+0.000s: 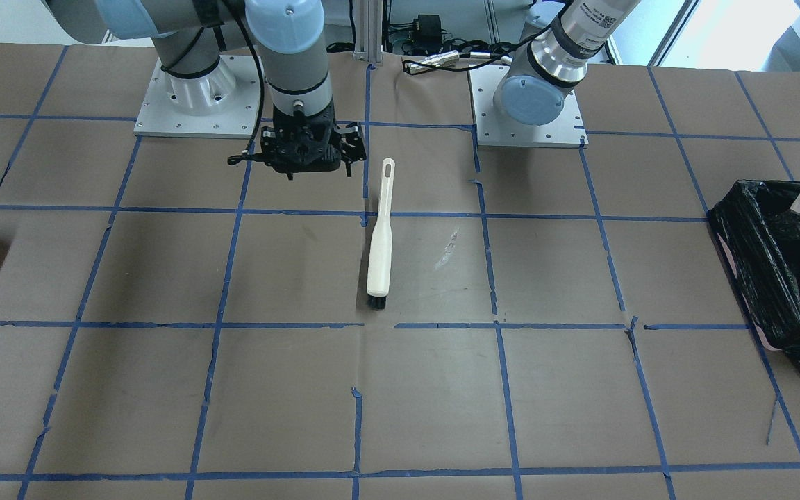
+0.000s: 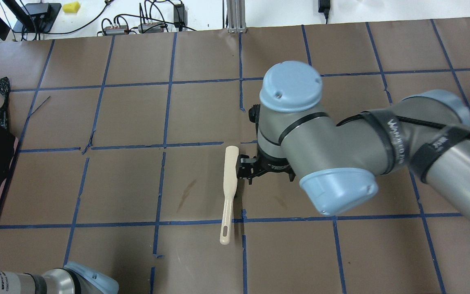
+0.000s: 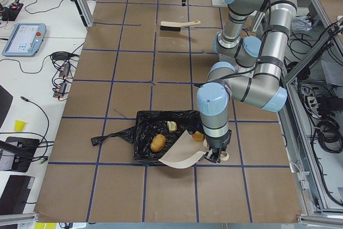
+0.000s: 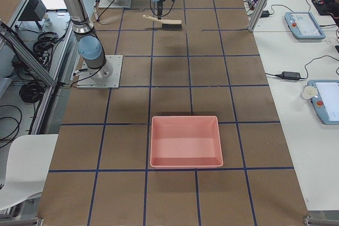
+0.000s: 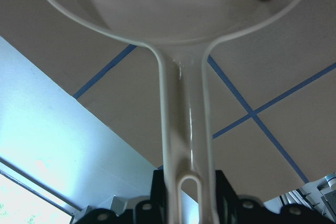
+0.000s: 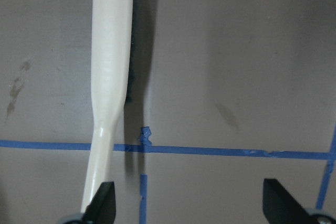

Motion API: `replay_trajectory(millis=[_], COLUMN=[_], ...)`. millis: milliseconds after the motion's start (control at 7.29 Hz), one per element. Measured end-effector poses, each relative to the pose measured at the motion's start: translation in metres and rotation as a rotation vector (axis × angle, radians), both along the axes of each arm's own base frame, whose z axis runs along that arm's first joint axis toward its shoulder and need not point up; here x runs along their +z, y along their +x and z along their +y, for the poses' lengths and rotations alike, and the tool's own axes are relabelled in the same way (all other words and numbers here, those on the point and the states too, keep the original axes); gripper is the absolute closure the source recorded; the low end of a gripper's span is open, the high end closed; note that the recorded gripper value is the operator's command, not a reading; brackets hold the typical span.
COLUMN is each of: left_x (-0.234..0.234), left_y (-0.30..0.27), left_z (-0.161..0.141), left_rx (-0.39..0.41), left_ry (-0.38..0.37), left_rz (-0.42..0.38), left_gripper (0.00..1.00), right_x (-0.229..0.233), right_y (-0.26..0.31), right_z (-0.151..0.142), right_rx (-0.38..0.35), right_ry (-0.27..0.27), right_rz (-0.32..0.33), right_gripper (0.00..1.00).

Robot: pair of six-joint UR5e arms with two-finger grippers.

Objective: Sweep and dump trash in nearest bin
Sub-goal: 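Tip the dustpan over the bin with left gripper while right releases brush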

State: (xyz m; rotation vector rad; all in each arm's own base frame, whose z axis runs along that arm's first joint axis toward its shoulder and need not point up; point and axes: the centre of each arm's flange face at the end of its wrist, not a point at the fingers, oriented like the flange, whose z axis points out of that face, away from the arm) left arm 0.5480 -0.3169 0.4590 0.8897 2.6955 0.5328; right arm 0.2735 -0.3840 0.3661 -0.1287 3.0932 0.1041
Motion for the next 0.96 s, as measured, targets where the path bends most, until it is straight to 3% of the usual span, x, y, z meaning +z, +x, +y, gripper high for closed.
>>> replay_trajectory(millis=[274,548,960], left_x=[0.006,0.013,0.040], left_y=[-0.019,-0.028,-0.052], left_z=[-0.028,-0.035,-0.044], left_rx=[-0.027,-0.032,-0.071], left_ry=[0.057,0.108,0.035], left_rz=[-0.068,-0.106,-0.097], left_gripper=[0.90,0.90,0.90], right_x=[0.049,0.078,0.113], right_y=[-0.066,-0.107,-0.140], right_z=[-0.001,-0.005,-0.023], right_rx=[0.063,0.076,0.062], right_ry=[-0.050,-0.094,-0.133], right_rz=[-0.017,-0.020,-0.020], right_gripper=[0.00,0.00,0.00])
